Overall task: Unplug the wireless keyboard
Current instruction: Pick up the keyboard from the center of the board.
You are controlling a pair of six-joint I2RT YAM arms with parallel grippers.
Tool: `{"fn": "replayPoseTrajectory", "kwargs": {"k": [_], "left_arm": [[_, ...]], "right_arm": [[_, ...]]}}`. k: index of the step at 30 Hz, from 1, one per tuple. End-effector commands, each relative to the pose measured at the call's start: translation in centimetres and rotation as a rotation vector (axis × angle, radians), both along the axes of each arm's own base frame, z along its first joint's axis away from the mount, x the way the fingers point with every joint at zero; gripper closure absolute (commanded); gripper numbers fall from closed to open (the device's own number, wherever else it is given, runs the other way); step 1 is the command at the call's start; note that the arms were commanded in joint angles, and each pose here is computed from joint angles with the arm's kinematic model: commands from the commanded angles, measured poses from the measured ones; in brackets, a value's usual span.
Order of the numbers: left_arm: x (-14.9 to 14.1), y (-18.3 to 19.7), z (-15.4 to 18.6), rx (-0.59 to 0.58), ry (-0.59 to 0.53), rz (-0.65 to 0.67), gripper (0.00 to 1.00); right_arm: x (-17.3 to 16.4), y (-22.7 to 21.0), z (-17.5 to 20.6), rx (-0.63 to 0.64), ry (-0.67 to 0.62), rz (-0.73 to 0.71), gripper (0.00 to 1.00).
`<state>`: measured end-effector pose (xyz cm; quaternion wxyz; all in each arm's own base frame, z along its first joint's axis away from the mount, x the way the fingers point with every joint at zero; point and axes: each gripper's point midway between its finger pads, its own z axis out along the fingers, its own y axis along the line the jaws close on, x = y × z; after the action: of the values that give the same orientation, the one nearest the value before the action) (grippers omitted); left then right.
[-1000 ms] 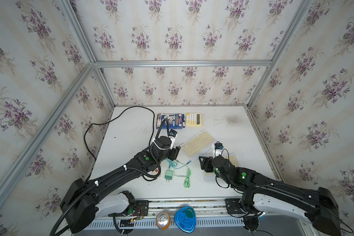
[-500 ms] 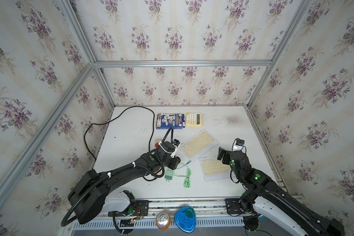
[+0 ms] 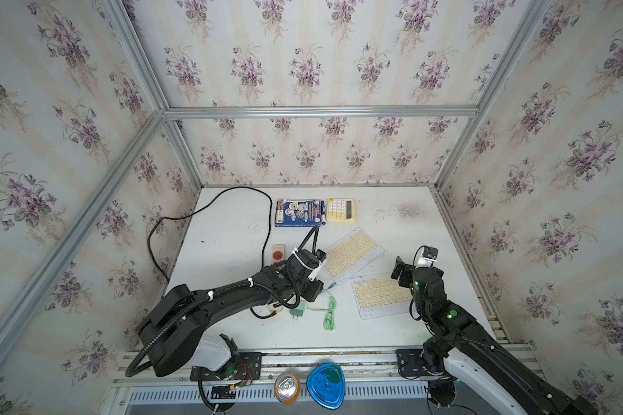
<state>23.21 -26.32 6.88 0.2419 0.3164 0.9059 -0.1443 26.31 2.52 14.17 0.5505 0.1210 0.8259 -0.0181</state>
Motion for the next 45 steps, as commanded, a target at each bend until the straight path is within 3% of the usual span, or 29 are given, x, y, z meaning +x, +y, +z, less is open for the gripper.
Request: {"fn": "replayPoseTrajectory", "kwargs": {"k": [1, 10, 19, 25, 35, 45], "left_arm": [[-0.1, -0.3, -0.7, 0.039, 0.015, -0.032, 0.43], [0.8, -3.5, -2.2, 0.071, 0.072, -0.068, 0.44], [1.4, -4.1, -3.7, 0.165, 0.067, -0.069, 0.44], [2.8, -4.2, -3.7, 0.221, 0.051, -0.049, 0.53], [1.4, -4.7, -4.1, 0.204, 0.092, -0.091, 0.51], [0.2, -3.9, -6.2, 0.254, 0.159, -0.122, 0.58]], "right_arm": [[0.1, 0.0, 0.4, 0.021, -0.029, -0.004, 0.01], [0.8, 0.4, -0.1, 0.011, 0.003, -0.005, 0.01], [1.2, 0.5, -0.3, 0.002, 0.013, -0.012, 0.01], [1.4, 0.6, -0.4, -0.003, 0.021, -0.007, 0.01], [1.3, 0.7, -0.5, -0.002, 0.023, -0.004, 0.01], [1.2, 0.6, -0.4, 0.003, 0.019, -0.002, 0.01]]}}
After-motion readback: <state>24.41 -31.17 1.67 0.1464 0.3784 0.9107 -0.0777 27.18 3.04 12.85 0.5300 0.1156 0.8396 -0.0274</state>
